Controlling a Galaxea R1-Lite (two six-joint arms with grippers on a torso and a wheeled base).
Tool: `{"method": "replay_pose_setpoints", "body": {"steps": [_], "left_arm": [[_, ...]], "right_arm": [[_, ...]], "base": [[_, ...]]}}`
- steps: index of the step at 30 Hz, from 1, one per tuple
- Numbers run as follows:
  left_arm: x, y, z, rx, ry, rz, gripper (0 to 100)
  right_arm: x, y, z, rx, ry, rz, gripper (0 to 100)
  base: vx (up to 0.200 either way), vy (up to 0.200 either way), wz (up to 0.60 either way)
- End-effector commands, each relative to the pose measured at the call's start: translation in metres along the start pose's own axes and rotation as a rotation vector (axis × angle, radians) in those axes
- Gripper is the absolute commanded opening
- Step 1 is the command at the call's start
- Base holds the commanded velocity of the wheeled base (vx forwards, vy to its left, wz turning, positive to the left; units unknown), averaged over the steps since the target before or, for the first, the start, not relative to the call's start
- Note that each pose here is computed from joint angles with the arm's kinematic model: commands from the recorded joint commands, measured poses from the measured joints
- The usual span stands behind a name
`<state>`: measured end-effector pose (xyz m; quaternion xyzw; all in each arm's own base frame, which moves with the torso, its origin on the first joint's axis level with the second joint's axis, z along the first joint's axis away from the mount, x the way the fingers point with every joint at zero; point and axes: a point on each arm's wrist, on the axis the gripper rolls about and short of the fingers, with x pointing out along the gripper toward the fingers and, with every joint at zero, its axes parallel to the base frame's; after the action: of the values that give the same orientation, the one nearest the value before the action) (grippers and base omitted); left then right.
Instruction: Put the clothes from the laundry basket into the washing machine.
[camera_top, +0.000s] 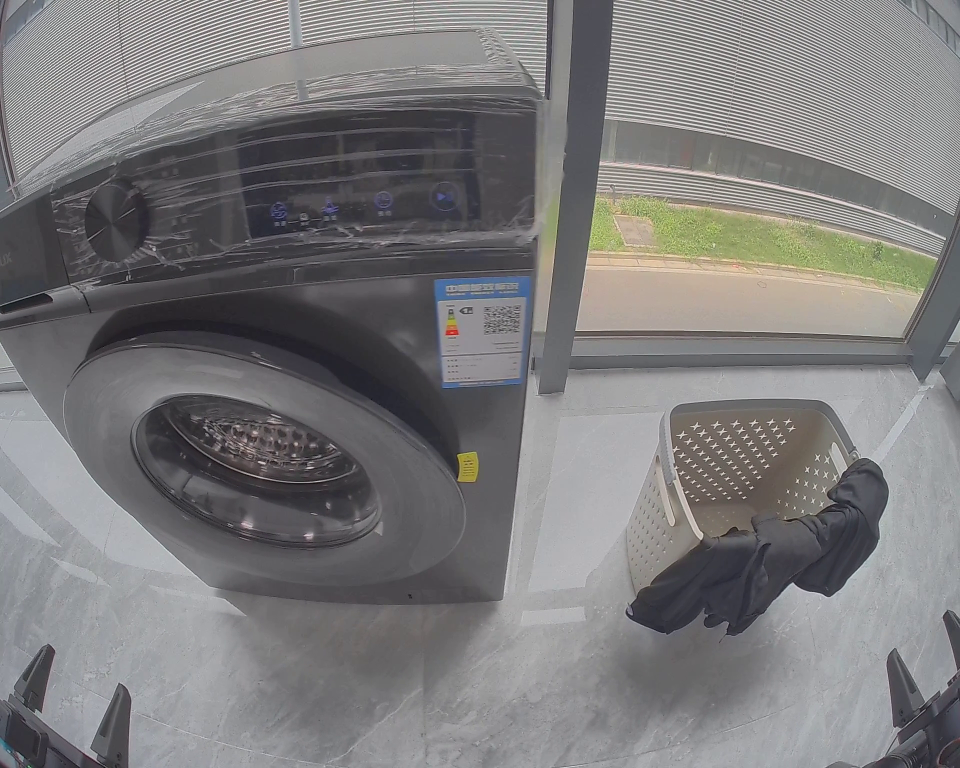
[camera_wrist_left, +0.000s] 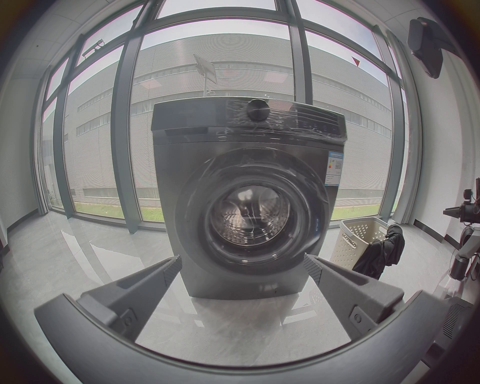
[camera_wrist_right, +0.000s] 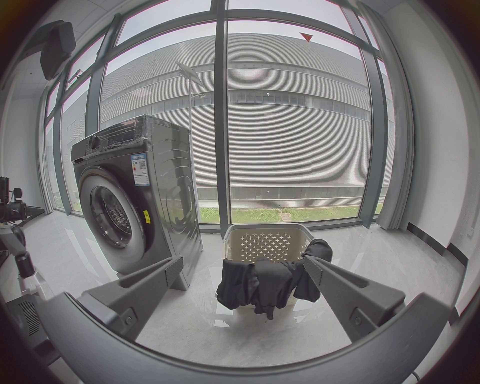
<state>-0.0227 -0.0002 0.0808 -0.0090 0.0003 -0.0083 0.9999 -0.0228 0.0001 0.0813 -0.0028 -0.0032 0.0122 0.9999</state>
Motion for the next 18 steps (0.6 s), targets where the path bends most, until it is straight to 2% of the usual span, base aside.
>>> {"method": "replay_pose_setpoints", "body": {"steps": [1, 18], "left_arm": [[-0.0001, 0.0001, -0.0053, 0.0, 0.0, 0.0, 100], [-0.0002, 0.0001, -0.0049, 0.0, -0.002, 0.0, 100]], "right_arm": [[0.0006, 0.0, -0.005, 0.0, 0.008, 0.0, 100], [0.0006, 0.0, -0.005, 0.0, 0.008, 0.0, 100]], "base": [[0.0, 0.2, 0.0], [0.0, 0.2, 0.0]]}}
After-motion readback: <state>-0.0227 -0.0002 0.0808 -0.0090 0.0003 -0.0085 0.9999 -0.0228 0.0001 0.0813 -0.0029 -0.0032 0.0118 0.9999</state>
